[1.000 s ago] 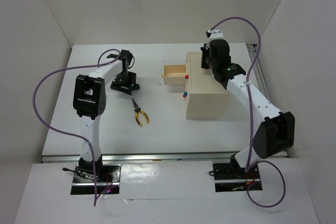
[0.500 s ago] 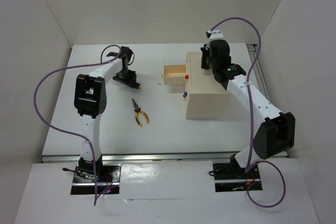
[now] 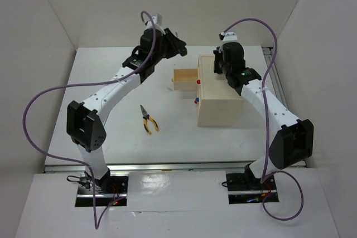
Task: Sort the tools into containers
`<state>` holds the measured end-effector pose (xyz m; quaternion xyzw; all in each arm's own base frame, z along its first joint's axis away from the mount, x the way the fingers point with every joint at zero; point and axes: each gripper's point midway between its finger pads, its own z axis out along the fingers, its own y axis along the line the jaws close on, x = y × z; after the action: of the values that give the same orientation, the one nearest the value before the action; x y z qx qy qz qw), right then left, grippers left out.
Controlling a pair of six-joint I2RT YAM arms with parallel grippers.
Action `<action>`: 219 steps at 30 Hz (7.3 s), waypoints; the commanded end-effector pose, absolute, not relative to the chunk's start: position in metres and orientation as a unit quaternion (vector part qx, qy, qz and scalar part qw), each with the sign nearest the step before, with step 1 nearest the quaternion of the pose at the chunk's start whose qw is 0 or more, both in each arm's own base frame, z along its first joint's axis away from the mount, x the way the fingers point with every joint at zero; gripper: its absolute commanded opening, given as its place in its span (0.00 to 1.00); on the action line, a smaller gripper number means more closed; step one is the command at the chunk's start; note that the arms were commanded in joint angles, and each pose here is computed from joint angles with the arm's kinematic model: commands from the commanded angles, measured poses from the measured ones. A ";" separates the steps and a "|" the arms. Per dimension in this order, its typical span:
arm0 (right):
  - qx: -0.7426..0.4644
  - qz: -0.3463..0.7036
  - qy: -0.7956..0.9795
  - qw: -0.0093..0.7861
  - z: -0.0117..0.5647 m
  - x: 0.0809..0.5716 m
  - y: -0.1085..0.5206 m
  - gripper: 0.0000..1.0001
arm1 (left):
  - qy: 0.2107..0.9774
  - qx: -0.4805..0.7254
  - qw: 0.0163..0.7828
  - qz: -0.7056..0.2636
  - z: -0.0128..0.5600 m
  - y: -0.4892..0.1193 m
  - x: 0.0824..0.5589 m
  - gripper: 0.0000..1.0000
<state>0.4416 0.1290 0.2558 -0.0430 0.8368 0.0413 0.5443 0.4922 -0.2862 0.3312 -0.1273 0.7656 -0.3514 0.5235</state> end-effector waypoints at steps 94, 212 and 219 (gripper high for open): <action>-0.081 0.021 0.905 0.417 0.179 0.402 0.126 0.00 | 0.884 -0.245 0.383 -0.106 0.147 -0.038 0.468 0.00; -0.089 -0.040 0.921 0.377 0.147 0.397 0.124 0.00 | 0.700 0.004 0.356 -0.619 0.176 -0.348 0.350 0.88; -0.085 -0.039 0.921 0.377 0.145 0.397 0.124 0.00 | 0.657 -0.011 0.336 -0.675 0.174 -0.361 0.359 0.82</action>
<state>0.4486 0.1362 0.2529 -0.0341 0.8326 0.0095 0.5527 0.3604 -0.3537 0.1288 -0.0489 0.7238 -0.6126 0.3139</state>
